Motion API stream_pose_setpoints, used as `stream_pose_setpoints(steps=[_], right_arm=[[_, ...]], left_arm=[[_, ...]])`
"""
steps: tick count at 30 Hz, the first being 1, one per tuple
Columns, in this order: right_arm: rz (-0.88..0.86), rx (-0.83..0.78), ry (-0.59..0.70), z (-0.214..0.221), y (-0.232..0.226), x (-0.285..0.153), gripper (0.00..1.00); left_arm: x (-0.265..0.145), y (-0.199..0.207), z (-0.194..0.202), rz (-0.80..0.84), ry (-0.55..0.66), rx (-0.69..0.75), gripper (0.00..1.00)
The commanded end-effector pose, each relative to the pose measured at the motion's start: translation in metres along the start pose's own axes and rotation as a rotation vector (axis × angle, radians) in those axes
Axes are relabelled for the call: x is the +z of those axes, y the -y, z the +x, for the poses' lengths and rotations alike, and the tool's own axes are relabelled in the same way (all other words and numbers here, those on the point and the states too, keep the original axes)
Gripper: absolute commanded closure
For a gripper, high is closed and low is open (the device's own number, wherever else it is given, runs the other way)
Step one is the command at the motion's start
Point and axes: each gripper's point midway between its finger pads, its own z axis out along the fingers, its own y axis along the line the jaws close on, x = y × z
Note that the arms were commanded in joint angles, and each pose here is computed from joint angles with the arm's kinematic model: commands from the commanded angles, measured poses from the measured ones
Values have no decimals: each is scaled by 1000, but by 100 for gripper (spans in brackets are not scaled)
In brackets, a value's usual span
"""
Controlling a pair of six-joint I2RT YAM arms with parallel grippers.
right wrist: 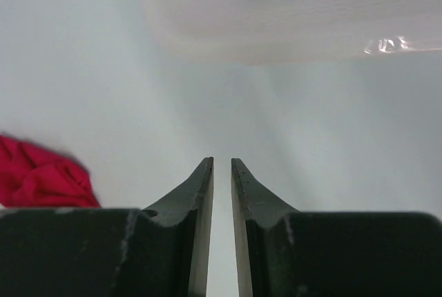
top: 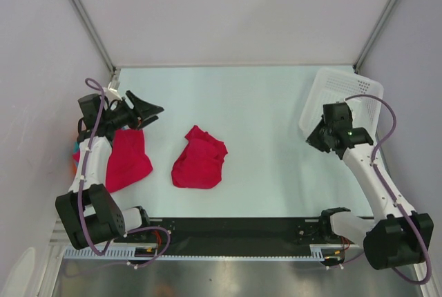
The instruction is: Fold and stack the t-shirts
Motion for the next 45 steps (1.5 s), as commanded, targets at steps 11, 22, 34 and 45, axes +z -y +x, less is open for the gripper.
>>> stream_pose_setpoints(steps=[11,22,34,45], right_arm=[[-250,-368,-86,9,-150,-3,81],[-162,-461,-204,-11,-186,121,82],[65,-368,-298,15,-100,182,86],[139,-102,-280,8,-13,164,85]], left_arm=[[-7,23,5,37,3,62,31],[-17,52,-5,69,31,97,31],[-14,45,-2,59,14,92,31],[-10,39,-4,57,10,86,31]])
